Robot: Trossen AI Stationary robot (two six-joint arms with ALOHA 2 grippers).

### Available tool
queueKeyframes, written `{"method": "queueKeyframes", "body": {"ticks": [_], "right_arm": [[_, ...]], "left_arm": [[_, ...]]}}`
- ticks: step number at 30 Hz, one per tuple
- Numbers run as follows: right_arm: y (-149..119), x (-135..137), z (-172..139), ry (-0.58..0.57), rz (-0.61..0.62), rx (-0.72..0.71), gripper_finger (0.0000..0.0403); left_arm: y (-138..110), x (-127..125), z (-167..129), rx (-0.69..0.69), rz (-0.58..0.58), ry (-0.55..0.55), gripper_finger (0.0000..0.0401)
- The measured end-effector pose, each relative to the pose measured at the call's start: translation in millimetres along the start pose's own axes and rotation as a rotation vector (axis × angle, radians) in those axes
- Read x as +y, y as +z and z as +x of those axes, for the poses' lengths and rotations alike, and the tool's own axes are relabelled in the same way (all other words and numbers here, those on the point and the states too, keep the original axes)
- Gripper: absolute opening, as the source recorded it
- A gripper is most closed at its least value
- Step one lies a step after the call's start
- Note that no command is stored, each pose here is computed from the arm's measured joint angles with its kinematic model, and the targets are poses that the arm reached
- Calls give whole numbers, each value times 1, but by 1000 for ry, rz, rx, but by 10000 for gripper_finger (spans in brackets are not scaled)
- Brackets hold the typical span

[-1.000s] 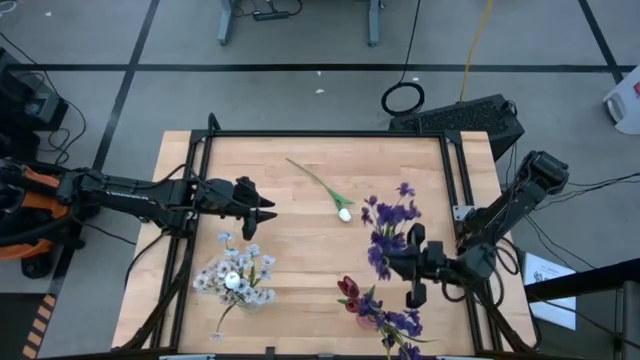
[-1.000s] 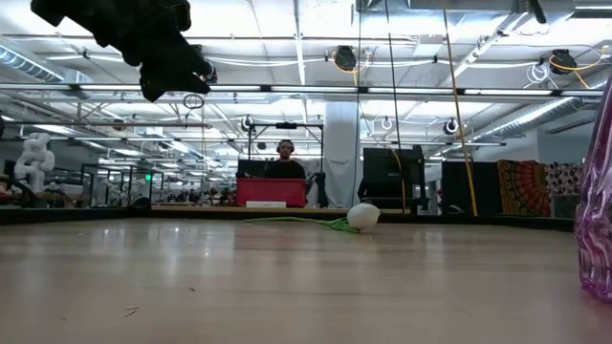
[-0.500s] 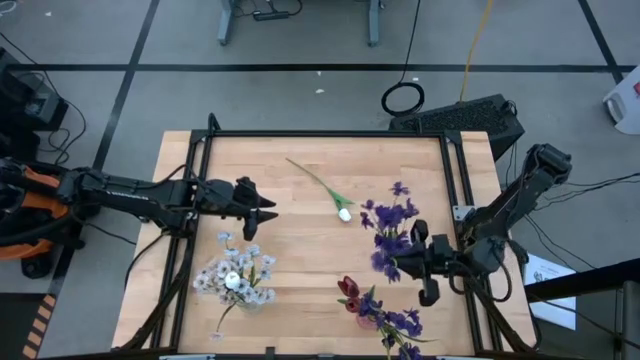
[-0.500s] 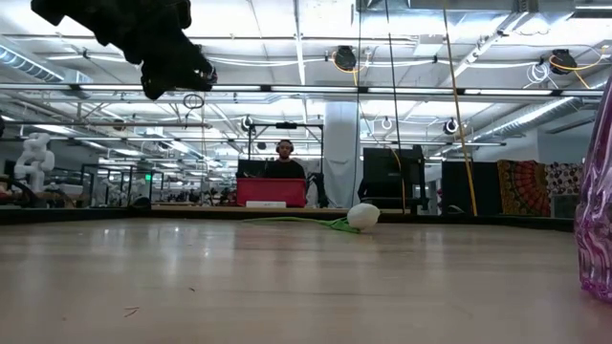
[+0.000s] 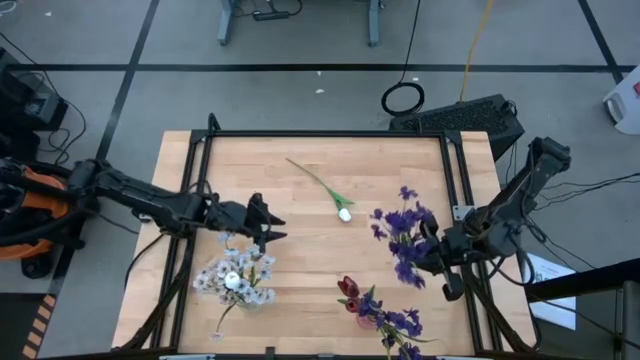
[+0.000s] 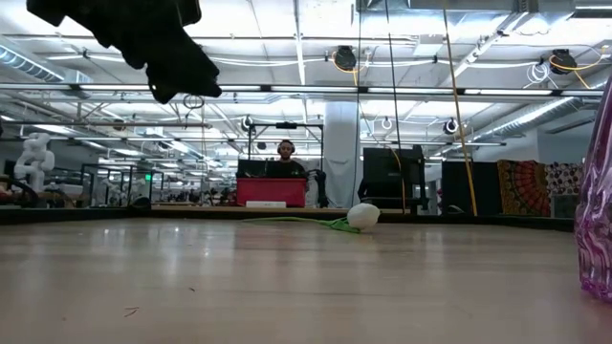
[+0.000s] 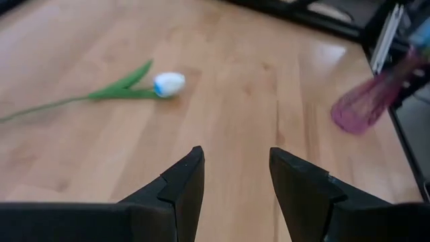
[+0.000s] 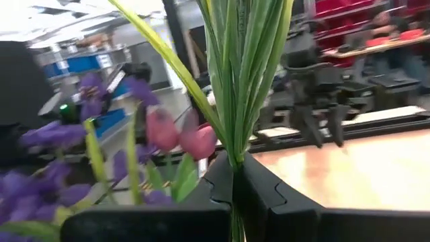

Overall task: Sort flowers into vase by color
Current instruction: Put the purple flower into the pink vase

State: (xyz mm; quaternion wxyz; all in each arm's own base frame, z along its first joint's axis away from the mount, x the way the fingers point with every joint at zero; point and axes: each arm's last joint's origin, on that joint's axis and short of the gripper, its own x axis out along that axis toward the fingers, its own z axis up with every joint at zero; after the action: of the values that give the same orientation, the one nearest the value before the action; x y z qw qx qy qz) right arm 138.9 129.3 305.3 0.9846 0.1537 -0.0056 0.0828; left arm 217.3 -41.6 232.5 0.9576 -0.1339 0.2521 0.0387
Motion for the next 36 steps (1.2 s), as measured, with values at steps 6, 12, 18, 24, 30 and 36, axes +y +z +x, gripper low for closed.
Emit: {"method": "queueKeyframes", "body": {"ticks": [6,12,18,24,30,36], "right_arm": [[-10,10,13,39,1,-2,0],[-22,20,30,52,-7,-57,0],[-29,28,42,65,-18,-141,0],[-42,33,52,70,19,-152,0],[-51,37,60,100,31,-209,0],[-63,39,66,102,27,-200,0]], "left_arm": [[-7,-11,5,31,30,-36,173],[-8,-13,5,34,35,-40,173],[-8,-13,5,34,35,-40,173],[-8,-13,5,35,36,-39,173],[-9,-13,5,37,36,-39,173],[-9,-13,5,37,36,-38,173]]}}
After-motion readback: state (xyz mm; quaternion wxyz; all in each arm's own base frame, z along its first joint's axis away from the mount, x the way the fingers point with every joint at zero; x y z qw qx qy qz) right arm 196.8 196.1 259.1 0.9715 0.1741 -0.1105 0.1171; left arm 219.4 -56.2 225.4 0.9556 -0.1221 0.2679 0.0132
